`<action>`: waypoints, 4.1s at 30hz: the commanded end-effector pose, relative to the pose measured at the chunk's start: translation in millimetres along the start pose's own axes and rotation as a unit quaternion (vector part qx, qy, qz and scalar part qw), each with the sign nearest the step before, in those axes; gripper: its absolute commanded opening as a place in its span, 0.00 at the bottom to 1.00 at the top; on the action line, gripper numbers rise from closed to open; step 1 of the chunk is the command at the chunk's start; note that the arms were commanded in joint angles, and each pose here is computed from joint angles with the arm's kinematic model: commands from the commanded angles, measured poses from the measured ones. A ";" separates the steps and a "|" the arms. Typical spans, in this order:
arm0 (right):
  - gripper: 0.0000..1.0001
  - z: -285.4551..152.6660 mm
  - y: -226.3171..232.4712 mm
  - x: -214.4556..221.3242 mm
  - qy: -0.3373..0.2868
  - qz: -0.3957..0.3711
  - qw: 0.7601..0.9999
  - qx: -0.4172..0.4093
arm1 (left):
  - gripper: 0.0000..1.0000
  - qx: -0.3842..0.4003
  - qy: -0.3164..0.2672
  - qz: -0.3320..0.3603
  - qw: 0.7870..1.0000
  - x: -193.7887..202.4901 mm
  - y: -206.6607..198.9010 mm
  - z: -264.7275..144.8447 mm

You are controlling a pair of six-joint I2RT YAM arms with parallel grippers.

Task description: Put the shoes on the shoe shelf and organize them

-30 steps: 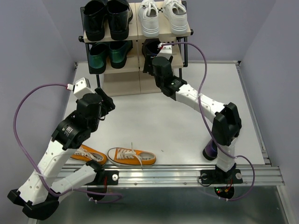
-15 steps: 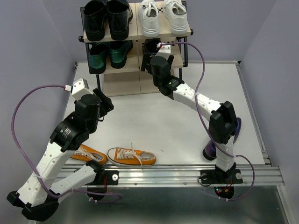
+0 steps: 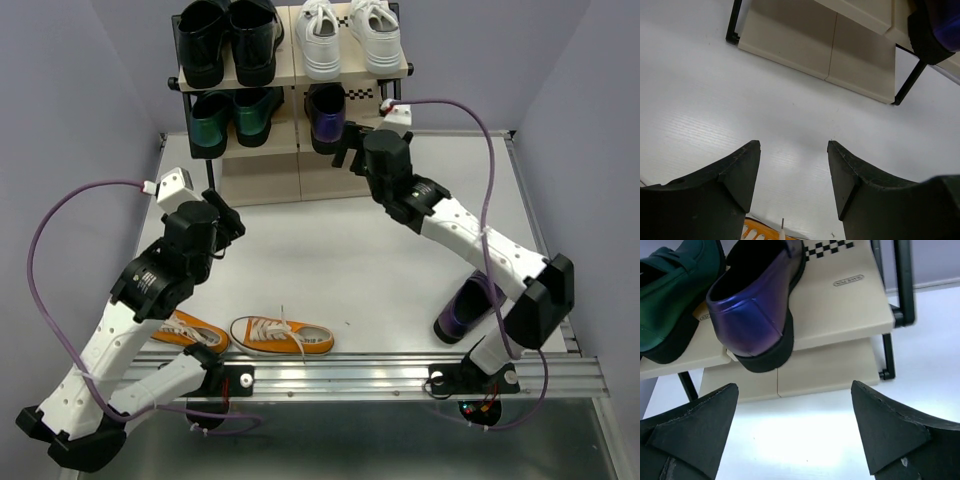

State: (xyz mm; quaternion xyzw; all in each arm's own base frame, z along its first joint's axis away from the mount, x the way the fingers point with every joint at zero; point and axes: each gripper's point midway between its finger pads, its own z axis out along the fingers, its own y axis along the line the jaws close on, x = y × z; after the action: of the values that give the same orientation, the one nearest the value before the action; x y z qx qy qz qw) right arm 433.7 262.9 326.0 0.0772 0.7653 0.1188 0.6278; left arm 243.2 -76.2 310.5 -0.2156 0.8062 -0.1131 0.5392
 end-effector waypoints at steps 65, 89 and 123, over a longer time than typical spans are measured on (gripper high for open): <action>0.14 -222.1 -19.7 288.7 0.320 -0.295 0.891 -0.127 | 0.67 0.007 0.008 0.015 1.000 13.1 -15.1 26.5; 0.90 -229.6 -112.4 208.7 0.325 0.018 0.945 -0.008 | 0.67 0.034 0.019 0.008 0.999 16.7 -28.5 28.4; 0.01 -196.8 -118.9 102.5 0.247 -0.102 0.963 0.035 | 0.67 0.036 0.012 0.008 0.999 11.9 -29.3 26.0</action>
State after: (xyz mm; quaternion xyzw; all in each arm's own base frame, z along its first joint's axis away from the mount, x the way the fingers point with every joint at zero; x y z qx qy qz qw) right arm 198.4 169.9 160.3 -0.0467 0.9418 0.0373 0.3309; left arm 264.3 -108.0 283.7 -0.1820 0.8284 -0.1309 0.5133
